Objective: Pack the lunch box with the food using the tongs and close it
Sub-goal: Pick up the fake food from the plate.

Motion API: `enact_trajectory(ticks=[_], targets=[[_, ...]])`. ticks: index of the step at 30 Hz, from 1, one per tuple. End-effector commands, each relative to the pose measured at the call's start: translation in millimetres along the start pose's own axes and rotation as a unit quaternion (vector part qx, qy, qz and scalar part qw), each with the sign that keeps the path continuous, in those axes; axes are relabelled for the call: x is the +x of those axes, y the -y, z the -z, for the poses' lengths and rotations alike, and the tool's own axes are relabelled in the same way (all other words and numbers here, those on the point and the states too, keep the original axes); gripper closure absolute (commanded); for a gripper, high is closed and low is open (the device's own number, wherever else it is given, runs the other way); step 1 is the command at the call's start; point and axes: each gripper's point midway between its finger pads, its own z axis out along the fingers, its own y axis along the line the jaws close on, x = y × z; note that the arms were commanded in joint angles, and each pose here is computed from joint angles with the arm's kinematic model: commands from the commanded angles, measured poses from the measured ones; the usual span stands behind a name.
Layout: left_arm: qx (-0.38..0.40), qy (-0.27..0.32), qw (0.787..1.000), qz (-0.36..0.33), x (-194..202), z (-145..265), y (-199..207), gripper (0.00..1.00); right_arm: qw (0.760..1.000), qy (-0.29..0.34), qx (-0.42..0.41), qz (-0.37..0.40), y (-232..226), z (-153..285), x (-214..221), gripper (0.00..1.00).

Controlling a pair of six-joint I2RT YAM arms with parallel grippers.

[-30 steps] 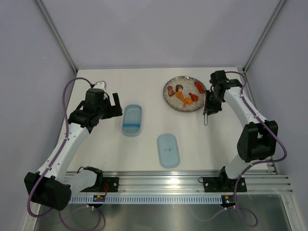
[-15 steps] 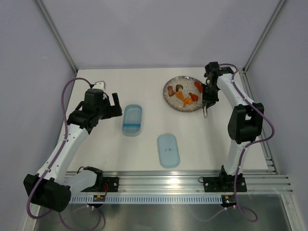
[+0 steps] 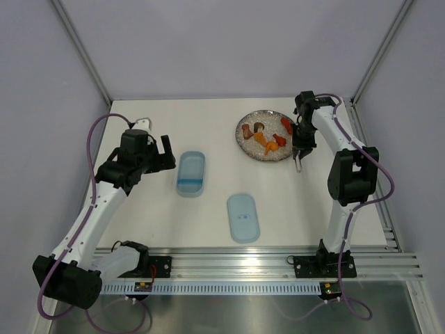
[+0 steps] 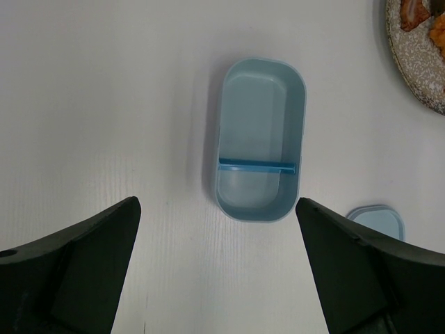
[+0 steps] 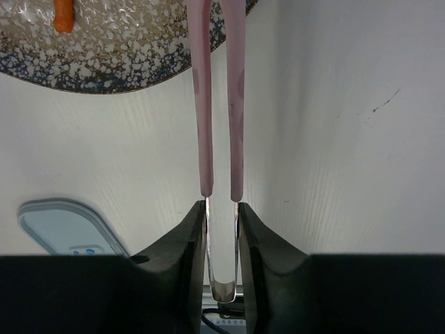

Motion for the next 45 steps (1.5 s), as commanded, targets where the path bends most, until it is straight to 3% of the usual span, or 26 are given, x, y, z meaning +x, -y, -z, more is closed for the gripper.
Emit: enact_trajectory(ticks=[1,17,45], targets=[[0.001,0.018,1.000,-0.003,-8.5,2.8,0.1,0.01,1.000,0.007,0.019,0.012,7.0,3.8,-9.4,0.71],[-0.007,0.018,1.000,-0.003,-7.7,5.0,-3.1,0.01,0.999,0.014,0.049,0.007,17.6,-4.8,-47.0,0.67],[-0.024,0.016,1.000,-0.004,-5.9,6.9,-10.0,0.01,0.998,0.000,0.061,0.011,17.1,-38.8,-76.1,0.55]])
